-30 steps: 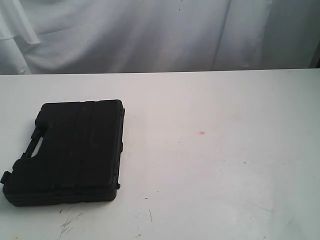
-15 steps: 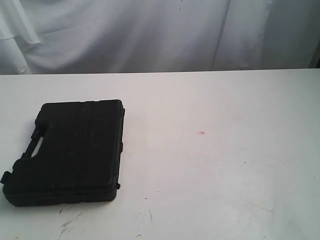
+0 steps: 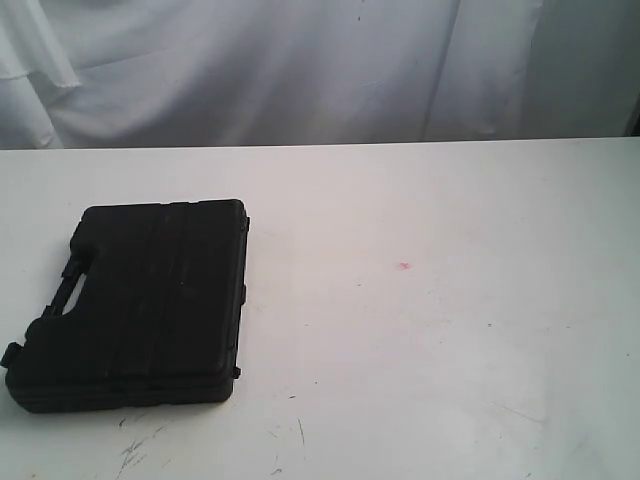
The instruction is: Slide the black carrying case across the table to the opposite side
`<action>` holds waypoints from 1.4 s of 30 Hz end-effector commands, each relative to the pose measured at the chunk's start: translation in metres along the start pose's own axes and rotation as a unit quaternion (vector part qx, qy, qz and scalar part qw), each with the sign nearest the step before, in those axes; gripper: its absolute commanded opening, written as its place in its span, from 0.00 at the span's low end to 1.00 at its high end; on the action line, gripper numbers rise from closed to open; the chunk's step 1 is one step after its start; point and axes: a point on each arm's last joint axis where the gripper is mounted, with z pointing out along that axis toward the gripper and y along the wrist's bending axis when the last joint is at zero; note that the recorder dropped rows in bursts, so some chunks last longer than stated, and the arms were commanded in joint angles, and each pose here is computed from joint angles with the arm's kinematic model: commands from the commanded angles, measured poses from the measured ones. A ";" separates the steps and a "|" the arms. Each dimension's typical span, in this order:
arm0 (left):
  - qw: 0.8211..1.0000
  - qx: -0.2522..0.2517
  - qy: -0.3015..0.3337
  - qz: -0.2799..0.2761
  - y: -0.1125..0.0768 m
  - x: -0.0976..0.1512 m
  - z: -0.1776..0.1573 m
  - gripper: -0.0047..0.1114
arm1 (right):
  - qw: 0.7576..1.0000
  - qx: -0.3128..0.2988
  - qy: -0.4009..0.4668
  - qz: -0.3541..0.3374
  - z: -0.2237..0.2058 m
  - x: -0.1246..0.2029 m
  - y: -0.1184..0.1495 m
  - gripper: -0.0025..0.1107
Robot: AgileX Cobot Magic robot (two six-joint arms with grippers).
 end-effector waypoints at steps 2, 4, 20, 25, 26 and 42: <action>1.000 0.000 -0.002 -0.020 0.002 0.011 0.000 0.04 | 1.000 -0.001 -0.001 0.003 0.000 0.001 0.000 0.02; 1.000 -0.001 0.006 -0.020 0.003 0.018 0.001 0.04 | 1.000 -0.001 -0.001 0.003 0.000 0.001 0.000 0.02; 1.000 0.007 0.017 0.006 0.004 0.039 0.005 0.04 | 1.000 -0.001 -0.001 0.003 0.000 0.001 0.000 0.02; 1.000 0.015 0.018 0.013 0.002 0.040 0.005 0.04 | 1.000 -0.001 -0.001 0.003 0.000 0.001 0.000 0.02; 0.999 0.018 0.018 0.020 0.002 0.040 0.005 0.04 | 1.000 -0.001 -0.001 0.003 0.000 0.001 0.000 0.02; 0.999 0.022 0.018 0.025 0.001 0.040 0.005 0.04 | 1.000 -0.001 -0.001 0.003 0.000 0.001 0.000 0.02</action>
